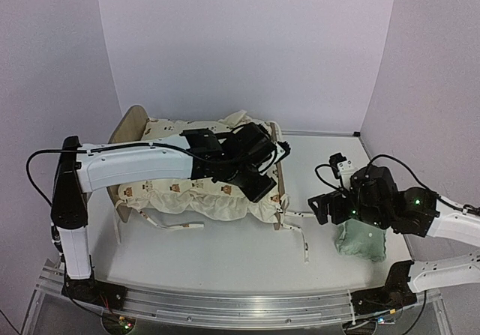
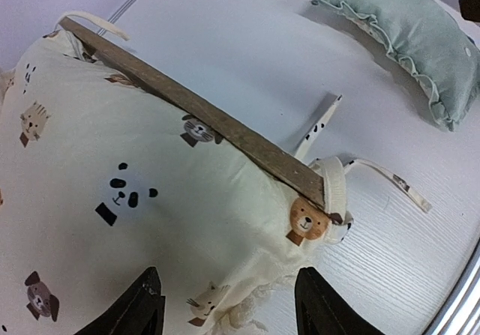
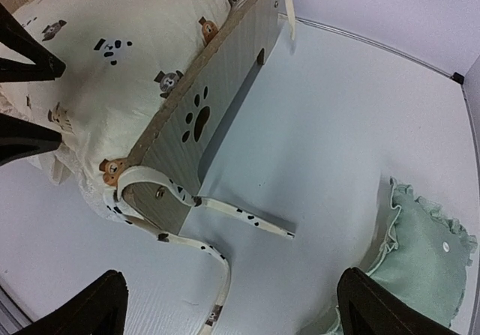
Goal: Set up the pet bed
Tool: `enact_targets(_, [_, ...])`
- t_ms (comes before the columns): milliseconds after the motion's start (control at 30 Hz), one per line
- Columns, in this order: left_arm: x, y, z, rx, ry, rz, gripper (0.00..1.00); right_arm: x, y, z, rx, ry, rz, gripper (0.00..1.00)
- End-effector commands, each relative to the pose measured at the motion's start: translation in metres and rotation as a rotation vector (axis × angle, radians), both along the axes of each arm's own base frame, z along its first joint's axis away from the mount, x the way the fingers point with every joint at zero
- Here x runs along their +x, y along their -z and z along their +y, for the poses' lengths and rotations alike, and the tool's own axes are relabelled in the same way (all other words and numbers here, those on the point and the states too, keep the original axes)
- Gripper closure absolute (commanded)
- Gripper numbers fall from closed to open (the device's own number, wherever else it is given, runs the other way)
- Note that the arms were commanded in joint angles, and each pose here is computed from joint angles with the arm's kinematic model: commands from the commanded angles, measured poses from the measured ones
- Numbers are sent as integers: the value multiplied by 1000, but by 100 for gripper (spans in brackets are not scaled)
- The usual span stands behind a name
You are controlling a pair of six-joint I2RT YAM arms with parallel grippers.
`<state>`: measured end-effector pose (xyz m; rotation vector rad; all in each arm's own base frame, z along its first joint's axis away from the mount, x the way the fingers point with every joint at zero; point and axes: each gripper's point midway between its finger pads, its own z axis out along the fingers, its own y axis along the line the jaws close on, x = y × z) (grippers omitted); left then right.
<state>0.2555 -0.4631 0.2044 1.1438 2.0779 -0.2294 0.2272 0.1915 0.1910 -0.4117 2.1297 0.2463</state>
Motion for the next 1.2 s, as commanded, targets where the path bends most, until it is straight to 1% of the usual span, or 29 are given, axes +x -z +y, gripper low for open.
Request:
enact_targets(0, [-6, -6, -6, -1, 60, -19, 40, 0, 1, -5, 4, 24, -3, 2])
enact_targets(100, [-3, 11, -5, 37, 61, -29, 40, -1, 4, -5, 0, 23, 4, 2])
enact_targets(333, [1, 39, -9, 98, 56, -15, 36, 0, 8, -7, -17, 28, 5, 2])
enact_targets(467, [4, 56, -4, 136, 35, -7, 39, 0, 9, -8, -22, 29, 1, 2])
enact_targets(567, [7, 68, 4, 166, 4, -10, 47, -1, 11, -9, -27, 31, 2, 2])
enact_targets(633, [9, 73, 9, 175, -6, -8, 54, -1, 12, -10, -31, 31, 2, 2])
enact_targets(700, [9, 74, 13, 176, -14, -10, 64, -1, 11, -9, -31, 28, 2, 2])
enact_targets(733, [10, 72, 14, 173, -18, -14, 73, -1, 11, -9, -31, 27, 2, 2])
enact_targets(800, [14, 65, 19, 162, -49, -35, 98, -1, 10, -9, -29, 24, 0, 2])
enact_targets(867, [15, 56, 21, 145, -64, -53, 100, -1, 9, -8, -26, 21, -2, 2])
enact_targets(1100, [15, 13, 32, 20, -79, -98, 100, -2, -3, -4, -1, 0, -14, 2])
enact_targets(1167, [16, -1, 36, -47, -102, -96, 100, -1, -7, -2, -3, -12, -19, 2])
